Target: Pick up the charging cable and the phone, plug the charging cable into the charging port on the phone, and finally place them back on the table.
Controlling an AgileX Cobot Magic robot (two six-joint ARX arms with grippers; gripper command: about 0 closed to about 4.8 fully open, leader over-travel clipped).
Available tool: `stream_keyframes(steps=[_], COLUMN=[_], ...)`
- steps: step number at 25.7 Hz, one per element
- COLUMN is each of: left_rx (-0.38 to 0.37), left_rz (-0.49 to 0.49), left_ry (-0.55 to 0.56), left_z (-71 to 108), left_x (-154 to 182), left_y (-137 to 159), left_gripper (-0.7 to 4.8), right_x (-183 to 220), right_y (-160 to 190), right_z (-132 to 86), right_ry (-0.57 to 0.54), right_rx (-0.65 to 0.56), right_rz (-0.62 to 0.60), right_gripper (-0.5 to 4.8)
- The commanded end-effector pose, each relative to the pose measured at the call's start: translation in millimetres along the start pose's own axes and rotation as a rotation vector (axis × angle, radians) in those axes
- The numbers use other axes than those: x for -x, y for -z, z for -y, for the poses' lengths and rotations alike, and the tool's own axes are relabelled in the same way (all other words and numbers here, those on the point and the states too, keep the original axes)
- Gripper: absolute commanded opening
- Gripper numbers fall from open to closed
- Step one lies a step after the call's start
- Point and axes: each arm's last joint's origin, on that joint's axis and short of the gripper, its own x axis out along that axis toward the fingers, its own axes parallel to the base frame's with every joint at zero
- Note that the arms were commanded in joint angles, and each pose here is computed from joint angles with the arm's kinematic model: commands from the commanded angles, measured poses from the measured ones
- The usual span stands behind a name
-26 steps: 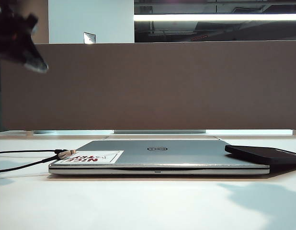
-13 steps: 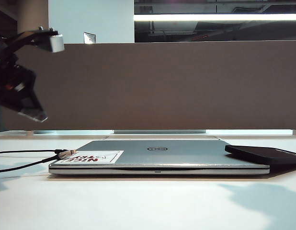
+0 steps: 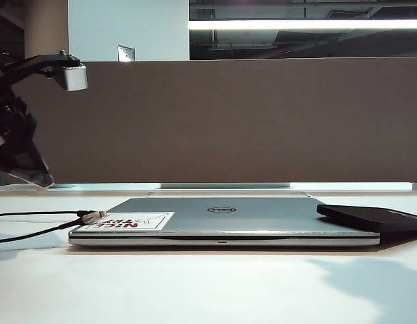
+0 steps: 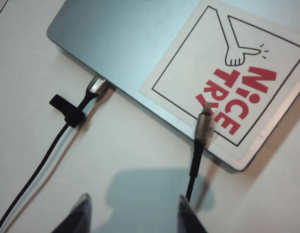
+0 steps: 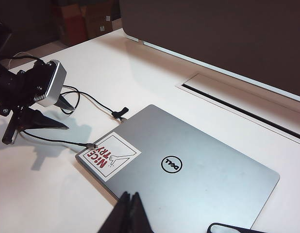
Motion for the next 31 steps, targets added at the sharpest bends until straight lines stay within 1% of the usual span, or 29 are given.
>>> stream_keyframes(steps=[1, 7, 10, 14, 20, 31], left_rx=[-0.006, -0.023, -0.047, -0.05, -0.045, -0.042], left_rz=[0.008, 0.02, 0.036, 0.033, -0.009, -0.031], left_ry=[-0.002, 0.011, 0.028, 0.036, 0.071, 0.089], left_z=[-0.7, 2.9, 8.7, 10.1, 12.8, 14.3], left_x=[-1.8, -8.4, -13.9, -21.2, -35.1, -51.0], left_y=[-0.5, -4.2, -8.6, -7.8, -2.9, 0.9], left_gripper=[2.19, 2.15, 2.14, 2.1, 2.1, 2.05], right_x=[1.3, 1.2, 1.2, 1.2, 1.2, 1.3], right_y=[-3.3, -3.3, -3.3, -3.3, -3.3, -3.4], right_z=[-0.2, -0.3, -0.3, -0.3, -0.3, -0.4], right_ry=[-0.005, -0.011, -0.011, -0.011, -0.011, -0.011], right_rx=[0.001, 0.001, 0.001, 0.001, 0.001, 0.0], right_rz=[0.024, 0.024, 0.024, 0.024, 0.024, 0.026], right_gripper=[-0.08, -0.08, -0.08, -0.08, -0.08, -0.08])
